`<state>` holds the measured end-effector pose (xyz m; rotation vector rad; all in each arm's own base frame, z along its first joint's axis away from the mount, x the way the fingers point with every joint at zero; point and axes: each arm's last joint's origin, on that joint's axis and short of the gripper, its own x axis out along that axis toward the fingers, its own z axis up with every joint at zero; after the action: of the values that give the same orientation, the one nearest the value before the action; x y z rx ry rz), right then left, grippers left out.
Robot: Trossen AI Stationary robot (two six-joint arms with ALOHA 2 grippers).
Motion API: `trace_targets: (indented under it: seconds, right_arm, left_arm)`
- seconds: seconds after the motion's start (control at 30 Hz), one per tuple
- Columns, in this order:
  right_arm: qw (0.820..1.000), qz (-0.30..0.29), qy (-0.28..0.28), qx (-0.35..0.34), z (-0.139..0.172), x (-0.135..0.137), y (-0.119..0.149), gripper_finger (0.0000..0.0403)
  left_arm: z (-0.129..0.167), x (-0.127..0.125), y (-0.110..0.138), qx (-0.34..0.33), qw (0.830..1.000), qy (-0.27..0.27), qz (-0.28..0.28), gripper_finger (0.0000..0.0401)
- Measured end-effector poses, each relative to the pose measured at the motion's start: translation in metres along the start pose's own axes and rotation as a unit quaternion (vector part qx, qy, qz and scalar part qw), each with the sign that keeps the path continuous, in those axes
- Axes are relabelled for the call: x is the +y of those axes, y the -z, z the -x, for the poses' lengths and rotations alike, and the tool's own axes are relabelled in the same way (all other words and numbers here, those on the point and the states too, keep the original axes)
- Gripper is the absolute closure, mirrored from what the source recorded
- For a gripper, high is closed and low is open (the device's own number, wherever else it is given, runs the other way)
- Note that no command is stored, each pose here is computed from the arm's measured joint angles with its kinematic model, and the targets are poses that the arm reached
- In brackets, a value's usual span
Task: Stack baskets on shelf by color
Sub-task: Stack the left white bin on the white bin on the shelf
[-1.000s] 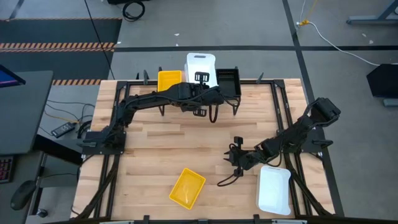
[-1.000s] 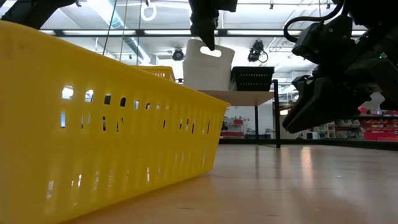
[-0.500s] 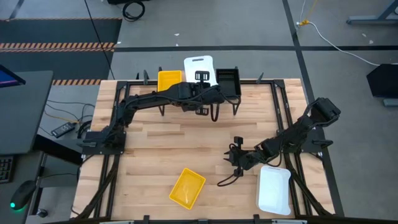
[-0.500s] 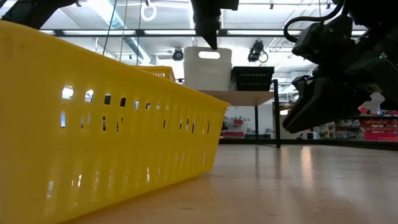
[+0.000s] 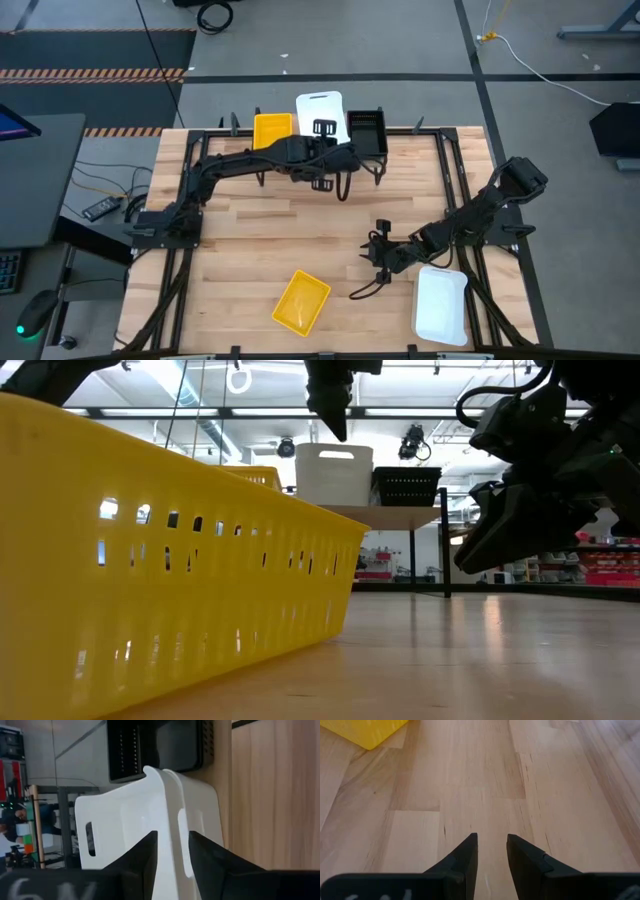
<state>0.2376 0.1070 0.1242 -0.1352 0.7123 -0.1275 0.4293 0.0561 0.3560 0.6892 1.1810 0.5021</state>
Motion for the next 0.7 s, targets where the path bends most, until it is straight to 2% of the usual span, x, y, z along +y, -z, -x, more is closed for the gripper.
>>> trace_targets:
  seconds: [0.27, 0.47, 0.7]
  right_arm:
    - [1.000, -0.001, 0.000, -0.001, 0.000, 0.000, 0.000, 0.0294]
    - [1.000, 0.000, 0.000, -0.001, 0.000, 0.000, 0.000, 0.0294]
    - [1.000, 0.001, 0.000, 0.000, 0.000, 0.000, 0.000, 0.0294]
  left_arm:
    - [-0.010, 0.007, 0.006, 0.021, 1.000, 0.003, 0.009, 0.0282]
    - [-0.021, 0.013, 0.014, 0.031, 0.997, 0.051, 0.041, 0.0284]
    - [-0.022, 0.013, 0.020, 0.054, 0.996, 0.057, 0.043, 0.0284]
